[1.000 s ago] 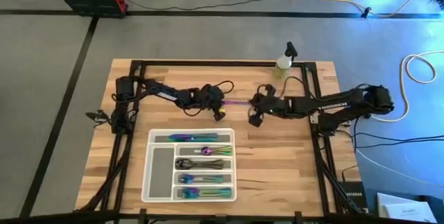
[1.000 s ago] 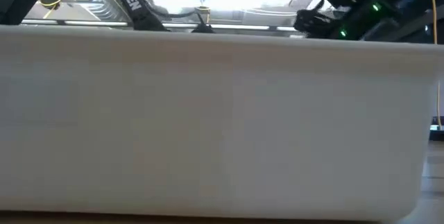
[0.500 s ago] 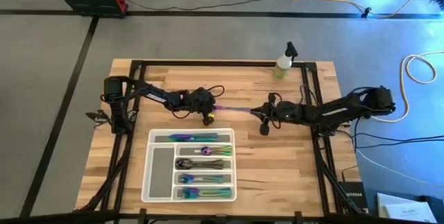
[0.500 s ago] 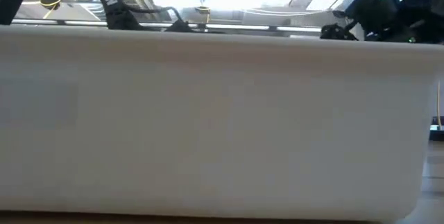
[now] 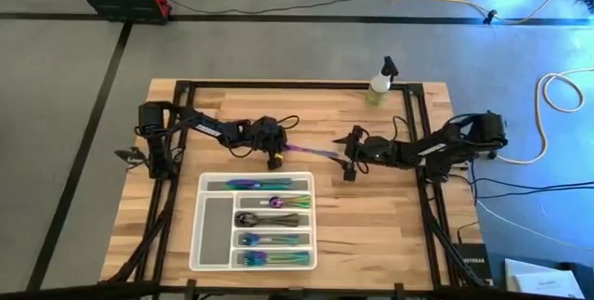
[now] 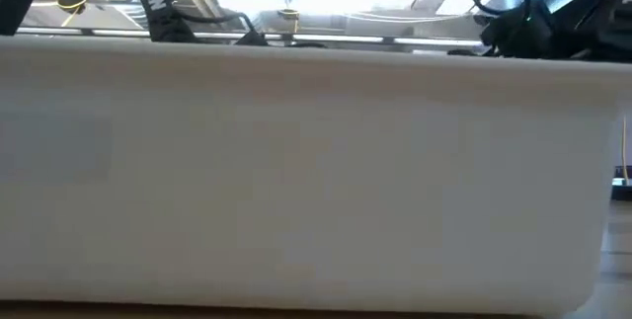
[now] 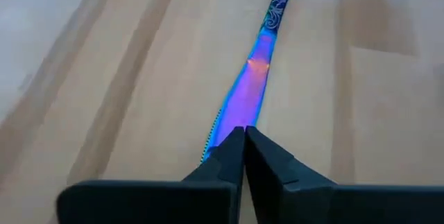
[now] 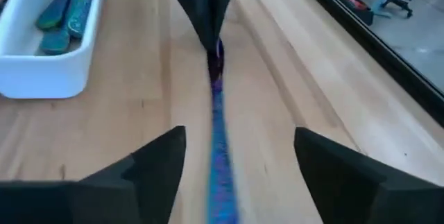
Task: Sort silverware
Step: Put the blue table knife into the white silverware tray
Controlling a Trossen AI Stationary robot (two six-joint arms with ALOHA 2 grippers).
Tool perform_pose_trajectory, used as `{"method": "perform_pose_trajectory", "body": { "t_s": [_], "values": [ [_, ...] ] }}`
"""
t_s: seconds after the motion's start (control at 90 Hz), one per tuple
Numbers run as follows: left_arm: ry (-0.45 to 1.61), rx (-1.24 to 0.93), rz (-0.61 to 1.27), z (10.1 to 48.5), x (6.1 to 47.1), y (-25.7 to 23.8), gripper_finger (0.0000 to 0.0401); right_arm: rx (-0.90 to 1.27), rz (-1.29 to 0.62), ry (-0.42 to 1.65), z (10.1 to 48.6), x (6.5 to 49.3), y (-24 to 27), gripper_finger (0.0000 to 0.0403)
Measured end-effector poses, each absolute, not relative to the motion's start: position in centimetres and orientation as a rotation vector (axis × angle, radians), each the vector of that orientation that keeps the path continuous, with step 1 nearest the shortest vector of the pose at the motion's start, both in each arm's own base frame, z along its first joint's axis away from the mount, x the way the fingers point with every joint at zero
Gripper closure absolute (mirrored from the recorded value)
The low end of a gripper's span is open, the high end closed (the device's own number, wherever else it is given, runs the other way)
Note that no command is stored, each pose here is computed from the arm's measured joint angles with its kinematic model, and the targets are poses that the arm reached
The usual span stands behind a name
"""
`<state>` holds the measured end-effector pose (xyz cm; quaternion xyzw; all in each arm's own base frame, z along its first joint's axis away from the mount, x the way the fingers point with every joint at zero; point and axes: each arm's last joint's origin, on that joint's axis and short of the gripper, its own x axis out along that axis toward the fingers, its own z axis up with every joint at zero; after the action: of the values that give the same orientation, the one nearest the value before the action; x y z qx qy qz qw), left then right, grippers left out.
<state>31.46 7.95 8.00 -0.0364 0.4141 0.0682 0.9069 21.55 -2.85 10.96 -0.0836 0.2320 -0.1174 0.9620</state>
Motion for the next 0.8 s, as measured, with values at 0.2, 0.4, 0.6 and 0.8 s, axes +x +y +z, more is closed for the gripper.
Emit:
{"method": "perform_pose_trajectory", "body": {
  "t_s": [0.2, 0.4, 0.6, 0.8],
  "values": [
    [0.829, -0.098, 0.101, 7.9, 30.8, 7.5, 0.0401, -0.119, -0.183, 0.427, 10.4, 21.5, -4.1, 0.0157],
    [0.791, -0.17, 0.131, 7.7, 28.6, 7.2, 0.0401, -0.037, -0.143, 0.409, 9.8, 21.2, -4.6, 0.018],
    [0.773, -0.178, 0.138, 7.8, 28.4, 7.4, 0.0401, -0.001, -0.166, 0.467, 8.9, 21.3, -3.0, 0.0181],
    [0.771, -0.176, 0.146, 7.8, 28.4, 7.4, 0.0401, -0.031, -0.148, 0.458, 8.2, 21.6, -2.0, 0.0165]
  ]
}}
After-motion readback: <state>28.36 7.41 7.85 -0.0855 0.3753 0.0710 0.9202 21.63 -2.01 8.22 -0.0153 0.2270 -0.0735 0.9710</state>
